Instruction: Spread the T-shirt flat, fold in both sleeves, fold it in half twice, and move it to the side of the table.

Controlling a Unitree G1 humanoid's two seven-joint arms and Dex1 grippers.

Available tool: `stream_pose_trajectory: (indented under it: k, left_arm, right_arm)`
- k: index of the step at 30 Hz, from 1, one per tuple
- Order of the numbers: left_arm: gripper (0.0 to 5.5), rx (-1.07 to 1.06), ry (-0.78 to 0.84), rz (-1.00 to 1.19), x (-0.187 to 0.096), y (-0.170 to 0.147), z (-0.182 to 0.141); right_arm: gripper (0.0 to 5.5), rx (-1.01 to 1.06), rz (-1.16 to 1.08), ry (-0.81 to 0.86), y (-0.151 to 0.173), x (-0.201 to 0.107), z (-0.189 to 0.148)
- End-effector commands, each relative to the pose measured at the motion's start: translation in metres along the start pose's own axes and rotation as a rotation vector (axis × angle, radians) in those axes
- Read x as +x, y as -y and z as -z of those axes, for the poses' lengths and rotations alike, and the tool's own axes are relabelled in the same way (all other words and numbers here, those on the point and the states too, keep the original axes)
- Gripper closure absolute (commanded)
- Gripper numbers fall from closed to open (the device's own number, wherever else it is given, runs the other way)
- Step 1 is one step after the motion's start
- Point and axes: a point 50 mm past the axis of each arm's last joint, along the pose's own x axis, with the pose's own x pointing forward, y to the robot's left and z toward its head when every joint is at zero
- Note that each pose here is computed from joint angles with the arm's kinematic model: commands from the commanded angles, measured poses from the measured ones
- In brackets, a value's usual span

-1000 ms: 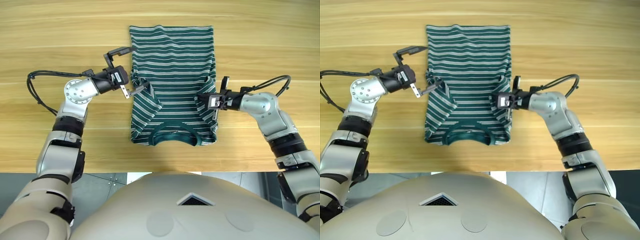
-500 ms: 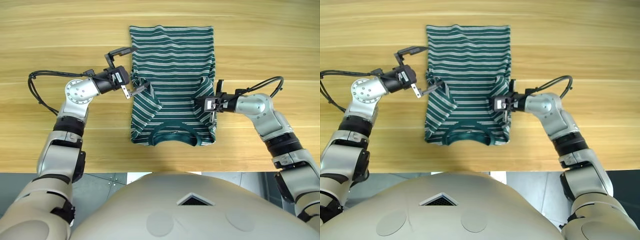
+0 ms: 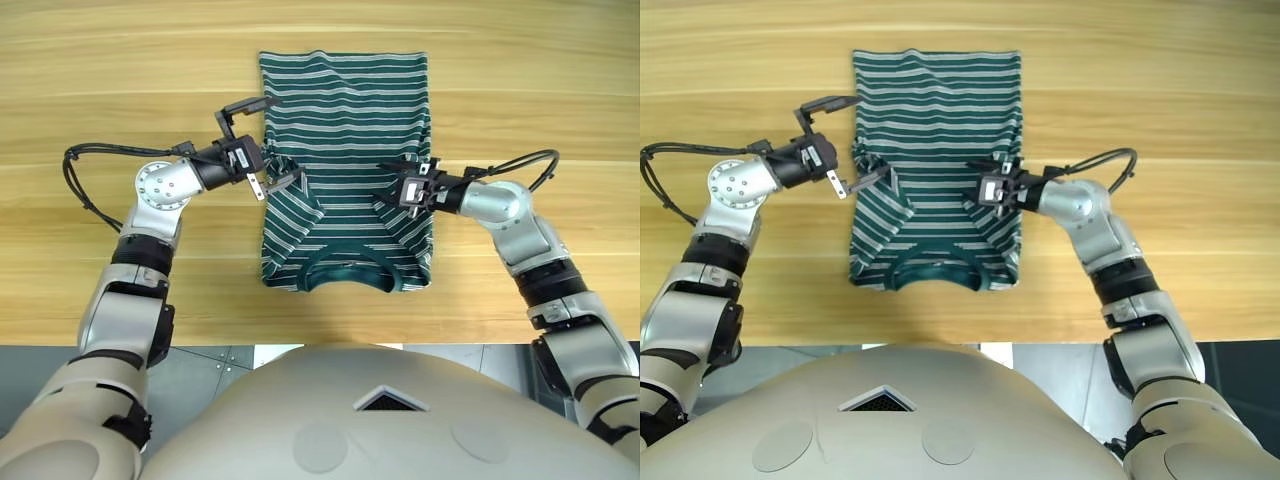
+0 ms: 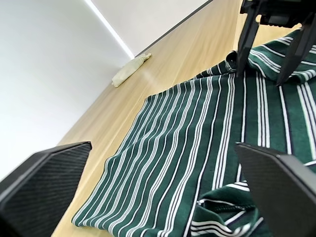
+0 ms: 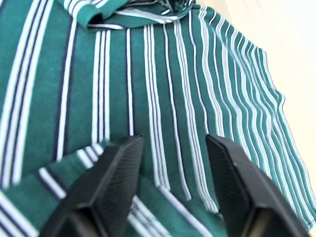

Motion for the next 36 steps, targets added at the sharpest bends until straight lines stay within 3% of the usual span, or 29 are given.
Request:
stream_pose_trajectory:
  k: [1,4,6,15,25,29,33,36]
  left_arm:
    - [0.1,-0.007,-0.007,0.025,0.0,0.003,0.0]
    - [0.1,-0.008,-0.008,0.026,-0.001,0.003,0.0]
    - [0.1,-0.009,-0.009,0.027,-0.001,0.003,0.0]
    - [0.1,-0.002,-0.014,0.026,-0.004,-0.002,-0.001]
    - [0.1,-0.001,-0.008,0.023,-0.003,-0.004,-0.002]
    - [0.1,-0.019,0.044,0.047,-0.008,-0.001,-0.008]
    - [0.1,-0.024,0.07,0.126,-0.034,-0.001,-0.017]
    - [0.1,0.065,-0.018,0.179,-0.055,-0.002,-0.018]
  right_arm:
    - [2.41,0.011,0.116,0.023,0.027,-0.06,-0.003]
    - [1.92,0.065,0.106,-0.021,0.012,-0.097,0.006]
    - [1.56,0.109,0.062,-0.021,-0.006,-0.106,0.008]
    - [0.12,0.271,-0.059,-0.001,-0.057,-0.09,0.018]
    - [0.12,0.317,-0.167,-0.033,-0.08,-0.072,0.029]
    - [0.12,0.302,-0.095,0.089,-0.061,-0.083,0.011]
    - [0.12,0.267,-0.004,0.204,-0.038,-0.107,-0.009]
    - [0.12,0.218,0.073,0.11,-0.022,-0.129,-0.003]
